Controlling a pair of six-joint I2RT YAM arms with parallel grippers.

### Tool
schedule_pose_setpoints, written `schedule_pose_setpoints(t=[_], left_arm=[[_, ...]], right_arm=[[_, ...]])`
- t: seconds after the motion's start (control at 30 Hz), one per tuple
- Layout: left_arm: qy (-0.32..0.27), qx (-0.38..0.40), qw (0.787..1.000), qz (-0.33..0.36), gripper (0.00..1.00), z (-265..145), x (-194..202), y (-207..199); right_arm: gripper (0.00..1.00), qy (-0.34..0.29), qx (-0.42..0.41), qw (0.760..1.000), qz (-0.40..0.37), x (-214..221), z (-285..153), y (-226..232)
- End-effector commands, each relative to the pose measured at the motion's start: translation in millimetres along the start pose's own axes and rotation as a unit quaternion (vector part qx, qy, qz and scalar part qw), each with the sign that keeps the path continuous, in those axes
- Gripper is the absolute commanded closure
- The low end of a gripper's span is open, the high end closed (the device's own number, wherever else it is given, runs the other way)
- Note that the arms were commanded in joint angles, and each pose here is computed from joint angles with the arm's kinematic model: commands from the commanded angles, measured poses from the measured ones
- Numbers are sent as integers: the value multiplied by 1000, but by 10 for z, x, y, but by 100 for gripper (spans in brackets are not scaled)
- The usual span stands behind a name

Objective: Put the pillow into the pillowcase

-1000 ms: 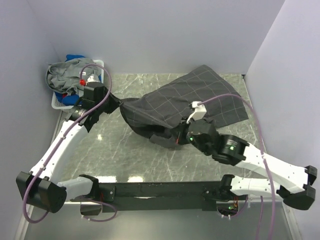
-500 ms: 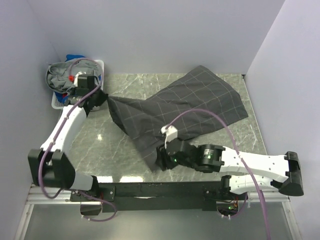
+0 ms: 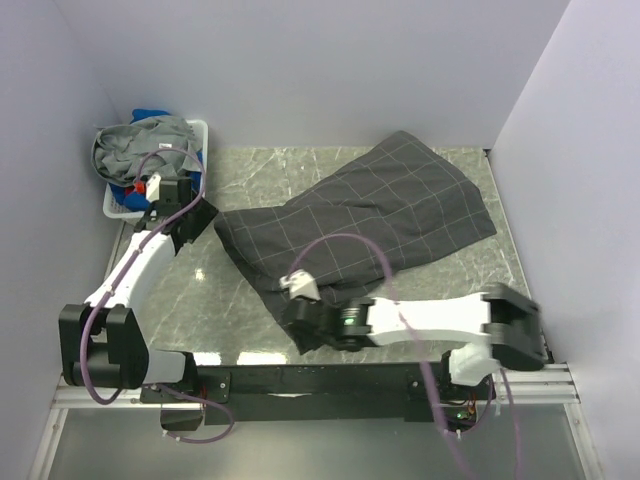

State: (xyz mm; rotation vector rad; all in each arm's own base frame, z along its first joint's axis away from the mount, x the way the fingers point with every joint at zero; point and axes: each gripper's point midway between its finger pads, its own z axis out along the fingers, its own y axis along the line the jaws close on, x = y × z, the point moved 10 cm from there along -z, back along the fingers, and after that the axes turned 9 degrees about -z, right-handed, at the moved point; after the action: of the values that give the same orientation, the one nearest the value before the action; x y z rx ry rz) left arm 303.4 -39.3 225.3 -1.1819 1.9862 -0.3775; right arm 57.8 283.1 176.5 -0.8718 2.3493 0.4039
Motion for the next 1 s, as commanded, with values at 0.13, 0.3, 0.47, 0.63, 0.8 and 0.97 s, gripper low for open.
schedule_pose_setpoints(t=[0.13, 0.3, 0.47, 0.63, 0.8, 0.97], left_arm=[[-10, 22, 999, -24, 37, 55, -15, -70], [-13, 20, 999, -22, 37, 17, -41, -29], [-12, 18, 1000, -19, 36, 11, -84, -1], [-8, 30, 999, -25, 36, -4, -91, -17], [-7, 27, 999, -27, 36, 3, -90, -5], [0, 20, 999, -40, 37, 49, -39, 49]], right_arm=[[45, -41, 61, 994, -86, -485, 608, 399], [45, -20, 61, 995, -81, -664, 1101, 364], [45, -4, 55, 996, -73, -694, 1367, 250], [50, -3, 75, 995, -65, -696, 1506, 116], [80, 1, 71, 996, -60, -687, 1507, 125], [100, -18, 60, 997, -39, -674, 1169, 45]])
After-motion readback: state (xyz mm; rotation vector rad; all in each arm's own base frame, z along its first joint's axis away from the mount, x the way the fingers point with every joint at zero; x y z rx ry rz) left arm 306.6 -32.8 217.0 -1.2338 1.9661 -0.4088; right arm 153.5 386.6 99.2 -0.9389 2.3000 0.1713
